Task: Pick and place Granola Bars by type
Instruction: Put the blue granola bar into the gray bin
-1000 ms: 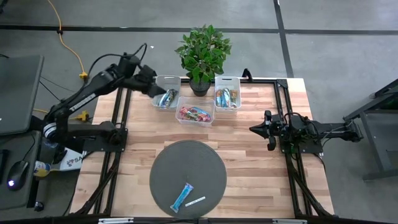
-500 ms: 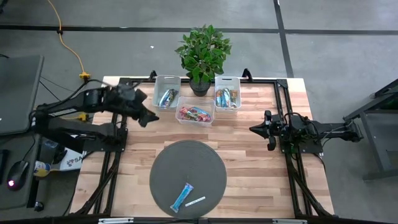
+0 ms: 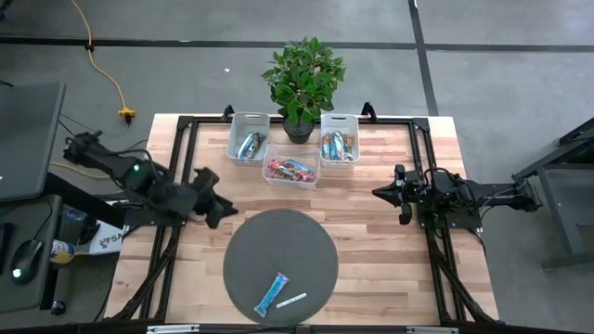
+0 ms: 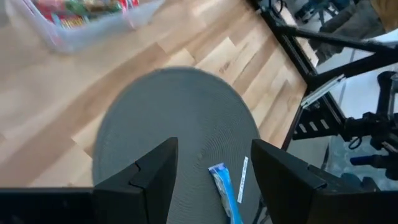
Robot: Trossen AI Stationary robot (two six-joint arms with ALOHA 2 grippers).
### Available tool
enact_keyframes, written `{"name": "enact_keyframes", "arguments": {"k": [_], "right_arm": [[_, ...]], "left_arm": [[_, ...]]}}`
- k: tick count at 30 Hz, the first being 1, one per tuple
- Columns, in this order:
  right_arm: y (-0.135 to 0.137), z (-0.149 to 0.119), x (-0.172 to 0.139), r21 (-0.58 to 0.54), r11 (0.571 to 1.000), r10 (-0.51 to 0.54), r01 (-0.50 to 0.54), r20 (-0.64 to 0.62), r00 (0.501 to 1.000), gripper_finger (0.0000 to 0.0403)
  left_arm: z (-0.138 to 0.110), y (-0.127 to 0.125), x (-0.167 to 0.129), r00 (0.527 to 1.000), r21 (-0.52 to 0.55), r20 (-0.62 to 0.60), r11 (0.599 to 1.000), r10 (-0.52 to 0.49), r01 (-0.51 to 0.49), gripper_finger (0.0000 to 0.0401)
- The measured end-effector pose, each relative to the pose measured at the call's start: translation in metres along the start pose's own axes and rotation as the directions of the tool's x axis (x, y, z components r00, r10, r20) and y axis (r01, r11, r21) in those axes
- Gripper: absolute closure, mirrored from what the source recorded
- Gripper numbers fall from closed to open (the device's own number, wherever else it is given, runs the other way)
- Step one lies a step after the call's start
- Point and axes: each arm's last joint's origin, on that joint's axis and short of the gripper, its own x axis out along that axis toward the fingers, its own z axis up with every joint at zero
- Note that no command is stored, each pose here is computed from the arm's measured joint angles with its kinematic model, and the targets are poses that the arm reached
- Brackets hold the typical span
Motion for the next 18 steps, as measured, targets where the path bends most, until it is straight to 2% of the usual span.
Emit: {"name": "enact_keyframes", "arguments": {"k": [11, 18], "right_arm": [[0.000, 0.000, 0.000, 0.000, 1.000, 0.000, 0.000, 0.000, 1.000, 0.0402], [0.000, 0.000, 0.000, 0.000, 1.000, 0.000, 0.000, 0.000, 1.000, 0.0402]], "left_arm": [[-0.057, -0.028, 0.032, 0.993, -0.052, -0.089, 0.996, 0.073, -0.078, 0.0201], [-0.087, -0.046, 0.059, 0.991, -0.113, -0.117, 0.991, 0.056, -0.070, 0.0201]]}}
